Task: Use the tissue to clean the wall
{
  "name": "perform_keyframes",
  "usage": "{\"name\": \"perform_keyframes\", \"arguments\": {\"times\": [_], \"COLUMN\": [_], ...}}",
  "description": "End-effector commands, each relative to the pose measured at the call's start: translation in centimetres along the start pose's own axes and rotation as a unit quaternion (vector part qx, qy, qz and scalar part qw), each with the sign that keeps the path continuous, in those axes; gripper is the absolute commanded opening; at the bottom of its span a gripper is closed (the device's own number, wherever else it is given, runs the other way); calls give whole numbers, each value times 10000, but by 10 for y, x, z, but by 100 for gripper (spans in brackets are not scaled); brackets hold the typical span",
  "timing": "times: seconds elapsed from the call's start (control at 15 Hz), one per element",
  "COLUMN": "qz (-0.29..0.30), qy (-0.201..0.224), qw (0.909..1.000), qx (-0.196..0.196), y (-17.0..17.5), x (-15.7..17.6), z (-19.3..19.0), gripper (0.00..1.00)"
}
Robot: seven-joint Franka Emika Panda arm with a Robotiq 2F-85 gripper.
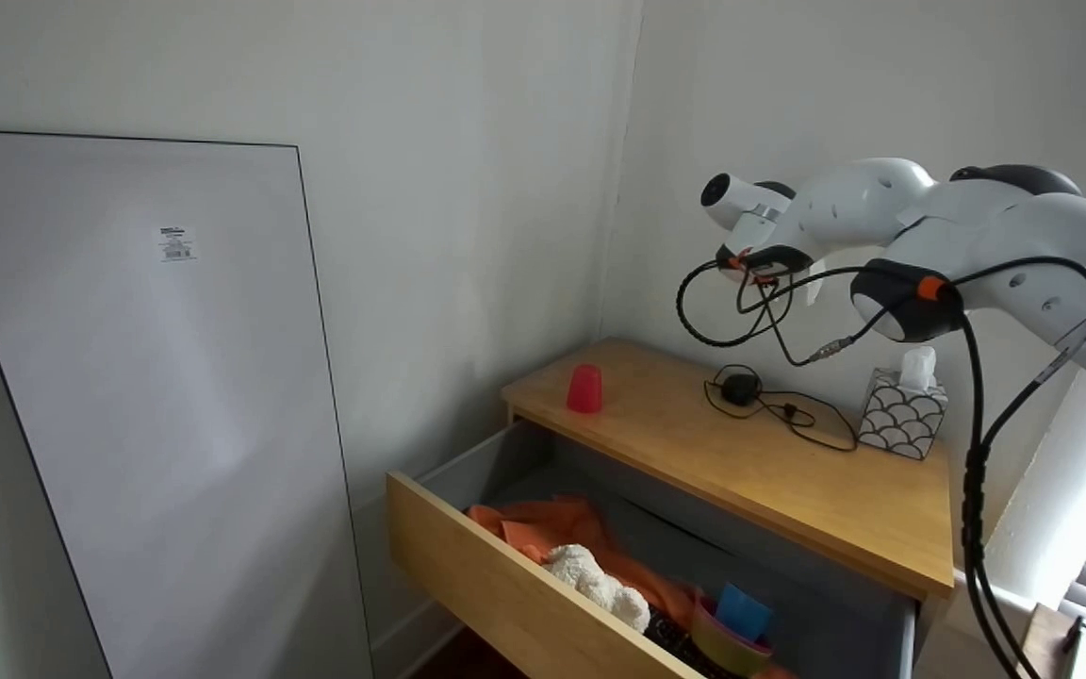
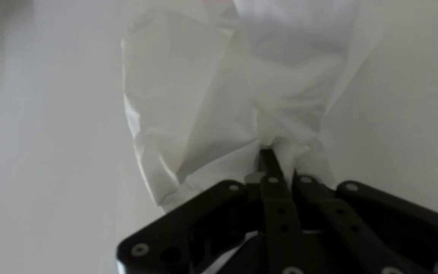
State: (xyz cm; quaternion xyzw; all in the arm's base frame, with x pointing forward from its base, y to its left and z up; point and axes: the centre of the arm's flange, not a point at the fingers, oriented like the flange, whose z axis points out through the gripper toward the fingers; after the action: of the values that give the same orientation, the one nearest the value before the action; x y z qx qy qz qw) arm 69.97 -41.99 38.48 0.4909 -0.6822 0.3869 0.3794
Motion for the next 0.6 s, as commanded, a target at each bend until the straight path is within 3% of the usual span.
{"name": "perform_keyframes", "arguments": {"times": [0.0,0.2,0.53], "qz": [118,208,235], "qy": [-245,-414,-614], "qw": [9973,9910,9680], "qx": [686,1255,2423], "y": [-14,-28,-46], "x": [-16,-28,-41], "z": [8,-4,-14], "gripper": [0,0,0]}}
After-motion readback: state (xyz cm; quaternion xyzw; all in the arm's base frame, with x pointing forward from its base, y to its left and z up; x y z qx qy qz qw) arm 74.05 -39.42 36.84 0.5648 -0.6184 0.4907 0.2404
